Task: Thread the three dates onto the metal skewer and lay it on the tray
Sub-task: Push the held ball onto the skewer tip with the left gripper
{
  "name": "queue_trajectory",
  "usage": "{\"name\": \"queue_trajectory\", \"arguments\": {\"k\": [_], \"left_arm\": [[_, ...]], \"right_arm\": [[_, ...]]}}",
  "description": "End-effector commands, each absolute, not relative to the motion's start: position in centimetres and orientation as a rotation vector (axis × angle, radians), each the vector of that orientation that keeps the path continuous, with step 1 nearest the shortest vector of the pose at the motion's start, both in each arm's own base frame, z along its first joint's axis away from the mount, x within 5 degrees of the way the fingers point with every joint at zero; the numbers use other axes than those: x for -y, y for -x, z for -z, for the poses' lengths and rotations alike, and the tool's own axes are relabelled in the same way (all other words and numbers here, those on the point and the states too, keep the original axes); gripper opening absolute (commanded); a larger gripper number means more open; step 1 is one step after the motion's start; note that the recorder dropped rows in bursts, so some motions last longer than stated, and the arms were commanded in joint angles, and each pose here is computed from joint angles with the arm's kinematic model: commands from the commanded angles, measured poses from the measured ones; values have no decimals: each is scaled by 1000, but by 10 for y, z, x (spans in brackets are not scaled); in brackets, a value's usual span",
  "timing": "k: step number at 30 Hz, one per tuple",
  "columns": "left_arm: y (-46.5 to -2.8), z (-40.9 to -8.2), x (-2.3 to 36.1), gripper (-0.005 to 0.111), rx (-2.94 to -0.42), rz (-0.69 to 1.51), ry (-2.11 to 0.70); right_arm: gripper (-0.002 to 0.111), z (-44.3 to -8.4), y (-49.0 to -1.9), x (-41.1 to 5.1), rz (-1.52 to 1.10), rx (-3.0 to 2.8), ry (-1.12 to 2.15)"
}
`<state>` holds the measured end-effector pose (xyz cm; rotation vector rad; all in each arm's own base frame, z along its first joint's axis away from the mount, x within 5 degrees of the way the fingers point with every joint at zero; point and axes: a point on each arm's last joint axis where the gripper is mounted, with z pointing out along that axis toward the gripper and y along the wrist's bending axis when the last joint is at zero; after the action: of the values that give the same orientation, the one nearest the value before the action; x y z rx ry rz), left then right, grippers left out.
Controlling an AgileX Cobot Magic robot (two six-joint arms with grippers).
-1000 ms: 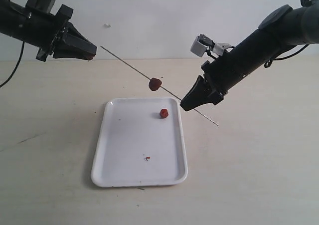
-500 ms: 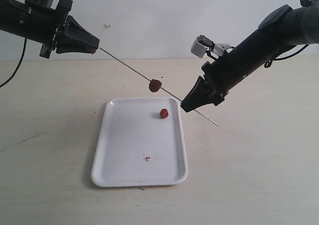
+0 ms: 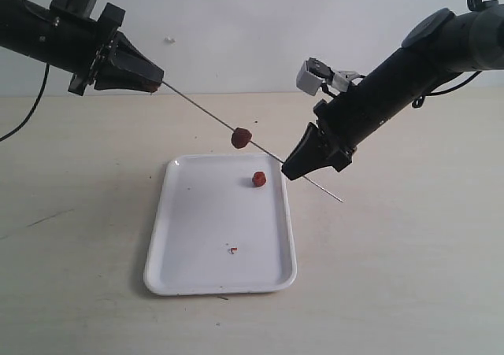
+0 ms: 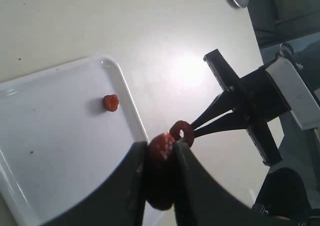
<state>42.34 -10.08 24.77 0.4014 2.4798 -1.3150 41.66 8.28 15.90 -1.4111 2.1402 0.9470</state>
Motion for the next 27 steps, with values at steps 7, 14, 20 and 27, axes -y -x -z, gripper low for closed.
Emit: {"name": "queue_trajectory", "arguments": {"k": [7,14,20,27], "left_arm": [[-416,-252,122,18,-2478,1325,-481],[-411,-251,137,18,-2491,1319,-545],[-407,-250,147,18,-2496,1325,-579],[-403,-249,158,18,-2483,1329,-640]], "right_arm": [[0,-162,-415,-87,-959,-2096,1435],[0,-165,-417,-89,-989,-2078,1385],[0,-167,-418,-91,-1013,-2063,1344],[0,-168,-415,-106,-1032,-2045,1375]]}}
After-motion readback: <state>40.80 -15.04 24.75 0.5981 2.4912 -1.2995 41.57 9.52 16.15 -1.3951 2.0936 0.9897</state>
